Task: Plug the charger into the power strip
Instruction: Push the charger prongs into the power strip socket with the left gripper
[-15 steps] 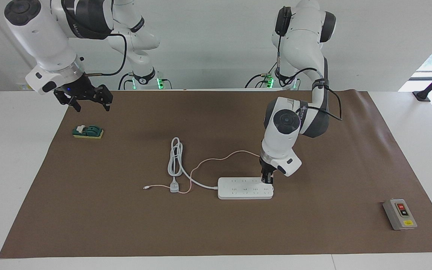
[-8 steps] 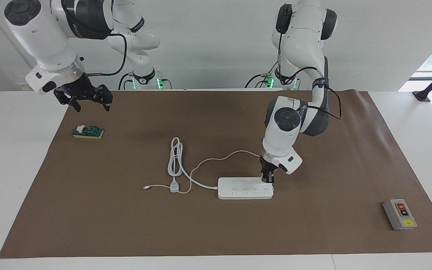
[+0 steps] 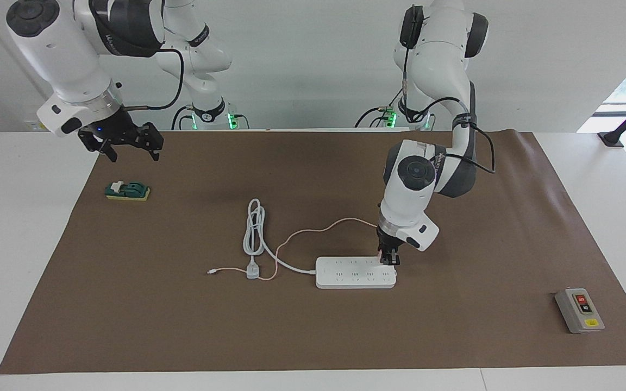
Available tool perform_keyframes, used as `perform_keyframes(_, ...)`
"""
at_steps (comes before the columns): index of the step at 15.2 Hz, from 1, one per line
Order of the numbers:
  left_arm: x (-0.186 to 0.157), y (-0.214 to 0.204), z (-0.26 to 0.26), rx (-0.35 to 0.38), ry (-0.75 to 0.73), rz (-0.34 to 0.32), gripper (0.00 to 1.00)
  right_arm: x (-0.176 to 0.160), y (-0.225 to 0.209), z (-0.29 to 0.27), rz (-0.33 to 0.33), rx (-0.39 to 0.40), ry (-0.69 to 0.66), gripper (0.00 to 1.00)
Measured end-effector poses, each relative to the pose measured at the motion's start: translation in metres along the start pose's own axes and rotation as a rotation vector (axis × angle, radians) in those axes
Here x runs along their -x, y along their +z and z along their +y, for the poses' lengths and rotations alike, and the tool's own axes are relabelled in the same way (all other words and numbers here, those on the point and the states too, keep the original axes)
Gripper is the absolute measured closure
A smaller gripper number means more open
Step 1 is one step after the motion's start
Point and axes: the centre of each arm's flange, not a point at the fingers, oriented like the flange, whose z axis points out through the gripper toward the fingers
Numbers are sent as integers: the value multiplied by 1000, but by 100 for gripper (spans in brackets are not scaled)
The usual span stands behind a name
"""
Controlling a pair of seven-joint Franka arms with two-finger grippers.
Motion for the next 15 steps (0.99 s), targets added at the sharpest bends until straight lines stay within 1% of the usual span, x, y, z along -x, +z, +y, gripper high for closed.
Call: perform_keyframes(15, 2, 8, 1, -5, 63, 8, 68, 0, 0, 0, 0, 0, 0, 0)
